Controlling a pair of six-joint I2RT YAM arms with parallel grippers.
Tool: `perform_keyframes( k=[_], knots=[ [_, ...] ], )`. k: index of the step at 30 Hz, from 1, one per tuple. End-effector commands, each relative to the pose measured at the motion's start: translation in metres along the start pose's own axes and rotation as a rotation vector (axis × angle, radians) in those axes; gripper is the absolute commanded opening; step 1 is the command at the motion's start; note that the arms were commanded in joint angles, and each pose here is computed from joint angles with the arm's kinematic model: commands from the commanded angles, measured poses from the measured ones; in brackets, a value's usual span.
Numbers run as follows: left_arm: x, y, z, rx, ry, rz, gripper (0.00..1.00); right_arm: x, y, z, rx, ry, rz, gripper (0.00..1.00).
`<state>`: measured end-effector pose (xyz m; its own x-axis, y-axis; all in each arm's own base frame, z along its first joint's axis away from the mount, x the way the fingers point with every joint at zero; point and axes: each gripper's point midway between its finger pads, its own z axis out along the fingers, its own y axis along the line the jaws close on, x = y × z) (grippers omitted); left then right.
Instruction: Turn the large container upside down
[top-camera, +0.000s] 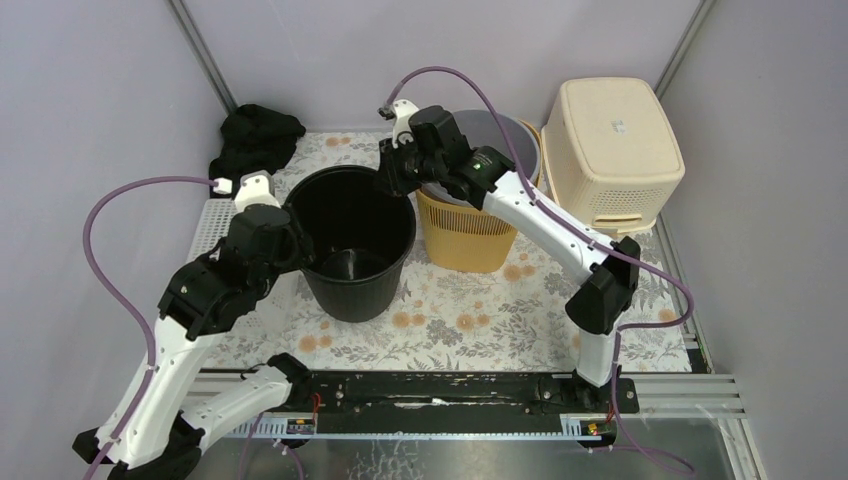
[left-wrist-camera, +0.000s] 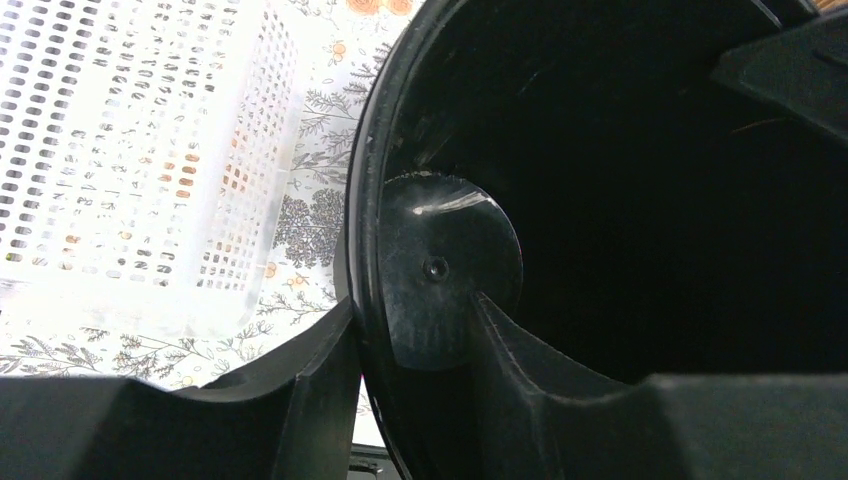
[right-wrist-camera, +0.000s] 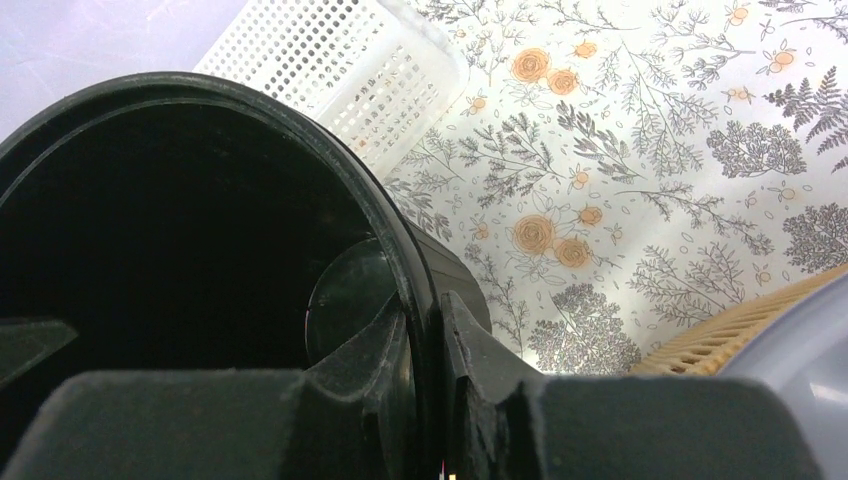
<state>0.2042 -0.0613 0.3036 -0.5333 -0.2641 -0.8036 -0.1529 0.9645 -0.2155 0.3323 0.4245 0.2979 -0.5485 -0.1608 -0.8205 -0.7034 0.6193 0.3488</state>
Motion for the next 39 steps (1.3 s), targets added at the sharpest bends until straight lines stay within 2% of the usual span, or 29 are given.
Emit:
perform_keyframes(
  k=[1,8,10,12,17,22,26,29,38,39],
  knots=[
    [-0.012,-0.041,0.004,0.159,-0.031,-0.058,0.50,-0.020,0.040,0.007,-0.098,-0.068,-0.016,0.00],
    [-0.012,-0.037,0.008,0.128,-0.026,-0.037,0.72,-0.016,0.033,0.014,-0.065,-0.043,-0.025,0.16],
    [-0.012,-0.036,0.009,0.120,-0.025,-0.032,0.84,-0.017,0.032,0.014,-0.057,-0.043,-0.028,0.22],
    [-0.012,-0.036,0.011,0.112,-0.024,-0.027,0.89,-0.018,0.030,0.015,-0.049,-0.044,-0.029,0.27],
    [-0.011,-0.035,0.015,0.099,-0.023,-0.015,1.00,-0.020,0.029,0.014,-0.036,-0.047,-0.035,0.33],
    [-0.009,-0.037,0.020,0.101,-0.015,-0.011,1.00,-0.025,0.027,0.010,-0.021,-0.058,-0.047,0.40],
    [-0.008,-0.039,0.025,0.104,-0.008,-0.010,1.00,-0.030,0.026,0.008,-0.010,-0.065,-0.058,0.41],
    [-0.008,-0.040,0.028,0.102,-0.005,-0.005,1.00,-0.032,0.024,0.009,-0.002,-0.065,-0.064,0.47],
    [-0.014,-0.041,0.033,0.109,-0.003,-0.012,1.00,-0.030,0.022,0.017,-0.002,-0.047,-0.075,0.47],
    [-0.015,-0.041,0.033,0.111,-0.003,-0.013,1.00,-0.029,0.023,0.018,-0.003,-0.044,-0.075,0.50]
  ],
)
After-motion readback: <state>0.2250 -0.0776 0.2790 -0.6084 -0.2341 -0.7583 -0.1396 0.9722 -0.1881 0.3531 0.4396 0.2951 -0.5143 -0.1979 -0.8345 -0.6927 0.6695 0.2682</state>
